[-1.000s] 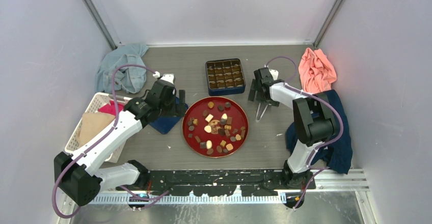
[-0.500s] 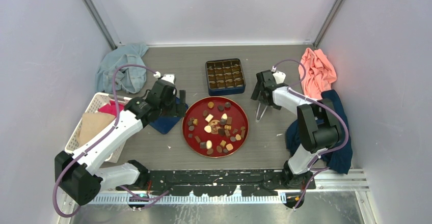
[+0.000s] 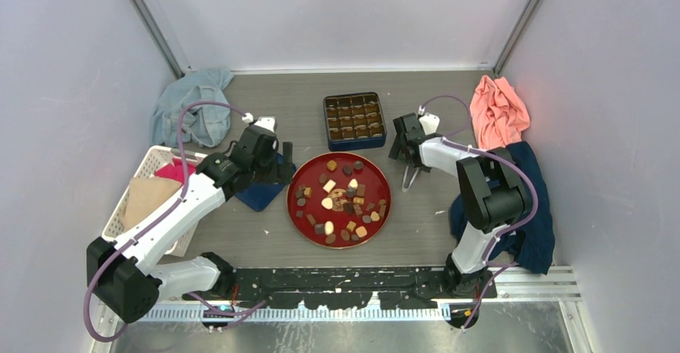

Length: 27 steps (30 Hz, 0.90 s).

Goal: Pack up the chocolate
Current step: Pick up the clamp at the center of the board.

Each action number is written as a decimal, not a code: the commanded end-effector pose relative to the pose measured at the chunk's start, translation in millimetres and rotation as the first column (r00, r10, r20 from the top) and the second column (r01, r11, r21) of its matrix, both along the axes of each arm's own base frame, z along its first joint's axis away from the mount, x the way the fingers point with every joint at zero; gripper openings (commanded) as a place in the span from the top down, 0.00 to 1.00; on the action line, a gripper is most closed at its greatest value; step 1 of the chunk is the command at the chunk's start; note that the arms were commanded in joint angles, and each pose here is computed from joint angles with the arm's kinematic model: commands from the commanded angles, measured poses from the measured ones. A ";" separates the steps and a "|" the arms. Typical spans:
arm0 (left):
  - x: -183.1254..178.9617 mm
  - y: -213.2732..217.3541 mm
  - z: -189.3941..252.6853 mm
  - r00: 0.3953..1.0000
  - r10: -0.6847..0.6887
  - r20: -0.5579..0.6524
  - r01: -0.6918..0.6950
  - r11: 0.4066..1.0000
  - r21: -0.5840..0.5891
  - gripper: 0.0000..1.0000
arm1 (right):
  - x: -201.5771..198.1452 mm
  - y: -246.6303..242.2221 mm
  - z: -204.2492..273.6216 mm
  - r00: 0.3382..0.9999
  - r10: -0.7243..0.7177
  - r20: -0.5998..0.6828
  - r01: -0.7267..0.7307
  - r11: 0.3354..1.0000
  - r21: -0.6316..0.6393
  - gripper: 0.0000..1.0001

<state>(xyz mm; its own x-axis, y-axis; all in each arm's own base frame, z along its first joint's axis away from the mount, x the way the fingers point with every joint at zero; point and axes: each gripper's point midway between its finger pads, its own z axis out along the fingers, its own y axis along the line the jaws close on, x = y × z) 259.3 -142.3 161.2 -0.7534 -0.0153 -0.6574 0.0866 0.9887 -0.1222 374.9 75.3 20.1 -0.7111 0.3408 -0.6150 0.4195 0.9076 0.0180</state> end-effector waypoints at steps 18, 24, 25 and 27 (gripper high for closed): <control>14.4 -5.2 17.3 0.998 0.018 0.052 -0.017 0.999 -0.028 0.12 | 14.7 -3.4 -9.1 0.999 -0.041 0.029 0.038 0.996 0.083 0.38; 14.8 -6.8 14.8 0.999 0.018 0.045 -0.017 0.999 -0.032 0.12 | 9.2 -4.0 -7.4 0.999 -0.041 0.015 0.040 0.996 0.084 0.22; 15.1 -6.5 14.9 0.999 0.020 0.045 -0.019 0.999 -0.031 0.12 | 8.1 -3.8 -7.1 0.999 -0.041 0.015 0.039 0.995 0.087 0.22; 14.7 -6.1 14.0 0.999 0.022 0.043 -0.021 0.999 -0.029 0.12 | 4.8 -3.4 -8.8 0.999 -0.042 0.010 0.041 0.995 0.094 0.23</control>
<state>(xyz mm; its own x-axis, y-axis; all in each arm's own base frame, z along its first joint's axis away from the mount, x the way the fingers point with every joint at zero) 261.0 -143.3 155.7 -0.7647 -0.0078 -0.6443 0.0843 0.9901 -0.1121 398.3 67.7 22.5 -0.6498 0.4022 -0.6449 0.4503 0.8873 0.0996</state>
